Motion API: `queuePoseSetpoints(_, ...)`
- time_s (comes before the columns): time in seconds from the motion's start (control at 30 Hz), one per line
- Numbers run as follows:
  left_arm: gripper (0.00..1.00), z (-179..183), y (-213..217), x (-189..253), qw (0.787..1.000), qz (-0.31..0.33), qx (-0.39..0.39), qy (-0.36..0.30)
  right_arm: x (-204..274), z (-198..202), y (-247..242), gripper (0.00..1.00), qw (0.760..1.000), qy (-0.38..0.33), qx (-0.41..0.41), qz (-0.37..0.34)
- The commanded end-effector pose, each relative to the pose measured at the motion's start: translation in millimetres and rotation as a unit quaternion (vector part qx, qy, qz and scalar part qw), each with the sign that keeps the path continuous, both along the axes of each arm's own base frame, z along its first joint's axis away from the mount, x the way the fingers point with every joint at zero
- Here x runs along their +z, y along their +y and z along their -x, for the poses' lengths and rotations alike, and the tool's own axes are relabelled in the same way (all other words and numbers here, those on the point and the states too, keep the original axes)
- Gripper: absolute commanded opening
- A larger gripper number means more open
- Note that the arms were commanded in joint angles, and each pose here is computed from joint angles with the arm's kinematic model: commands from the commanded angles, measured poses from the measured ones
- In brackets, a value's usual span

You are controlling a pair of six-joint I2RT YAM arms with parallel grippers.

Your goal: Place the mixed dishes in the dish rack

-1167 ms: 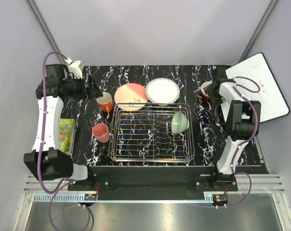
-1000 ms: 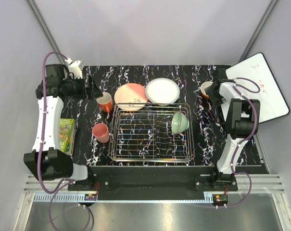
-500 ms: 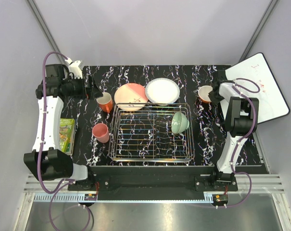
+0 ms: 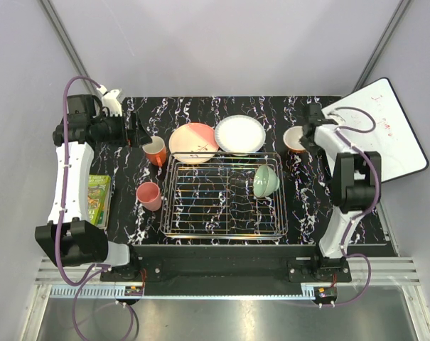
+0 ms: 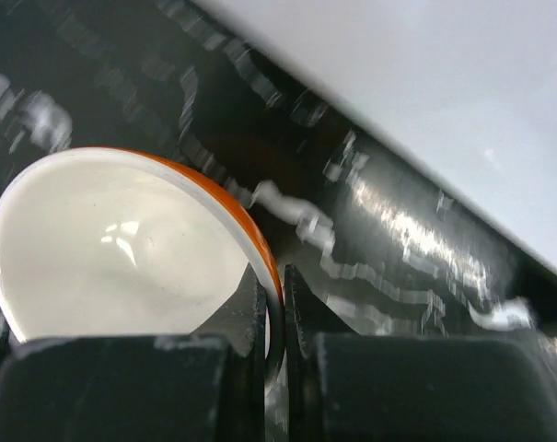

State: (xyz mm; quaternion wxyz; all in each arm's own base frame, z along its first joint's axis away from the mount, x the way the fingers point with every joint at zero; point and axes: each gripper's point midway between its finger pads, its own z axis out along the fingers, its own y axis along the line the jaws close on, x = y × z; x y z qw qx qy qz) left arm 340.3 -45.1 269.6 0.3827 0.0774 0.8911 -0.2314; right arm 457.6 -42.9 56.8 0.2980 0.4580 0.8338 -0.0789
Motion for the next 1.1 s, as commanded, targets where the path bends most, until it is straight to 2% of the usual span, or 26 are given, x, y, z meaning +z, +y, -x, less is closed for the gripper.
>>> queuePoseSetpoints(0.0,0.99,-7.5,1.8,0.6,1.0,-0.002,-0.007,-0.013,124.6,11.1,49.5,0.0,0.984,-0.106,0.085,0.118)
queuePoseSetpoints(0.03,0.99,-8.3,1.1,0.6,1.0,-0.001,-0.01,-0.013,135.3,19.3,73.8,0.0,0.977,-0.109,0.117,0.139)
queuePoseSetpoints(0.1,0.99,-10.5,0.6,1.1,1.0,0.001,-0.012,-0.014,157.8,42.7,73.6,0.0,0.966,-0.097,0.133,0.2)
queuePoseSetpoints(0.17,0.99,-11.9,0.8,2.6,1.0,0.001,-0.014,-0.016,178.1,70.0,81.1,0.0,0.956,-0.1,0.155,0.23)
queuePoseSetpoints(0.2,0.99,-12.3,0.6,2.8,1.0,0.002,-0.014,-0.016,174.9,85.0,75.1,0.0,0.951,-0.086,0.153,0.253)
queuePoseSetpoints(0.37,0.99,-13.7,1.5,2.6,1.0,-0.004,-0.016,-0.019,185.9,161.3,71.1,0.0,0.933,-0.055,0.189,0.301)
queuePoseSetpoints(0.43,0.99,-14.0,1.6,1.0,1.0,-0.003,-0.016,-0.017,192.5,180.2,73.9,0.0,0.929,-0.062,0.199,0.306)
queuePoseSetpoints(0.47,0.99,-14.3,2.2,0.5,1.0,-0.004,-0.016,-0.016,194.8,194.8,79.5,0.0,0.919,-0.05,0.226,0.318)
queuePoseSetpoints(0.53,0.99,-15.1,1.1,1.0,1.0,-0.002,-0.015,-0.016,199.9,208.3,88.2,0.0,0.919,-0.061,0.244,0.303)
queuePoseSetpoints(0.57,0.99,-14.9,0.7,0.5,1.0,0.0,-0.014,-0.014,199.2,219.8,98.8,0.0,0.915,-0.052,0.278,0.289)
queuePoseSetpoints(0.63,0.99,-15.0,0.5,2.8,1.0,0.0,-0.015,-0.017,198.5,232.3,107.3,0.0,0.92,-0.053,0.288,0.262)
queuePoseSetpoints(0.73,0.99,-15.3,2.2,3.4,1.0,-0.003,-0.012,-0.019,191.1,262.9,99.0,0.0,0.914,0.014,0.298,0.274)
queuePoseSetpoints(0.83,0.99,-15.2,2.0,1.0,1.0,-0.002,-0.01,-0.014,168.9,278.4,111.0,0.0,0.909,0.056,0.331,0.248)
queuePoseSetpoints(0.97,0.99,-14.8,1.2,0.7,1.0,0.001,-0.01,-0.012,151.0,288.4,118.1,0.0,0.904,0.095,0.344,0.236)
queuePoseSetpoints(1.07,0.99,-14.0,0.7,2.4,1.0,0.001,-0.011,-0.015,134.7,298.6,120.4,0.0,0.891,0.141,0.361,0.236)
